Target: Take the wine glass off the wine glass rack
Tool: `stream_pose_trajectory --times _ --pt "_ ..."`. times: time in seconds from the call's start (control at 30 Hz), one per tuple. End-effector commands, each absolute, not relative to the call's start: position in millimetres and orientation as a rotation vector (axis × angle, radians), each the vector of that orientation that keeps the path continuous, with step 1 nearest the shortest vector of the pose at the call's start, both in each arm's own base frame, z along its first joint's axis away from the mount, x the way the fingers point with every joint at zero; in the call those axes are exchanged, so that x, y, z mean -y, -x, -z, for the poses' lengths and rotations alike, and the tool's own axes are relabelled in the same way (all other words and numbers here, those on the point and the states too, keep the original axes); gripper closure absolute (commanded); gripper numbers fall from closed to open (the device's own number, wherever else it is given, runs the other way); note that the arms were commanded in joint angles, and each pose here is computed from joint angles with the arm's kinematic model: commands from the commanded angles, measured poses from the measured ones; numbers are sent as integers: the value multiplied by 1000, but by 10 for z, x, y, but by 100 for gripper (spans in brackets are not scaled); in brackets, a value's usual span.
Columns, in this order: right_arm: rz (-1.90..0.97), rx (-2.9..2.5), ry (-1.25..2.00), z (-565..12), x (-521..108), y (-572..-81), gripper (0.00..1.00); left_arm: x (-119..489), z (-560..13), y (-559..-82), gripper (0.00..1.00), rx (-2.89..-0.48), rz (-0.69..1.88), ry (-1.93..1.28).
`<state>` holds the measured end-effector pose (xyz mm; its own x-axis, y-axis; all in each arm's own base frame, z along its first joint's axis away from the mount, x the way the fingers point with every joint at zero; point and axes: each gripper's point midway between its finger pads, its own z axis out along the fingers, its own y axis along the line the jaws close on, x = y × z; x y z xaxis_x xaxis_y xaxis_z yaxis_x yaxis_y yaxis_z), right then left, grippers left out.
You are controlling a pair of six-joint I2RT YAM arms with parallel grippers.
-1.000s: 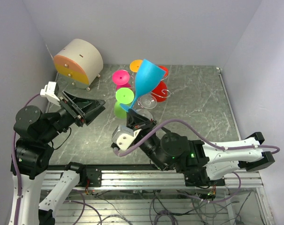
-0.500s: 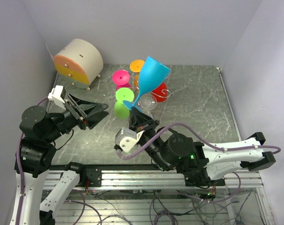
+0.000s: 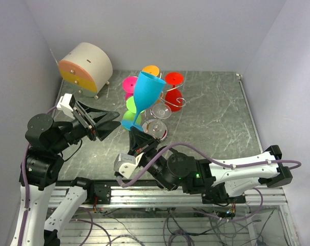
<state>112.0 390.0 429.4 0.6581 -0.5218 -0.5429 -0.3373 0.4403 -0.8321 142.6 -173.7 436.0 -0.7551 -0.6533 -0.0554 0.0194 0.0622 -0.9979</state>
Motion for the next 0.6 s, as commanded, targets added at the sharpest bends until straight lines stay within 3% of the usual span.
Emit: stream_pose_trajectory --times 0.0,0.37,0.57 --pt "14 -834 1138 -4358 -4029 -799 100 1833 -4339 -1245 33 -1922 1852 594" --pt "33 -775 1133 -4320 -4088 -768 100 1847 -4300 -1207 38 -1922 1886 585" --pt "23 -761 1144 -4277 -4143 -738 100 1863 -4279 -1222 57 -1914 1897 557"
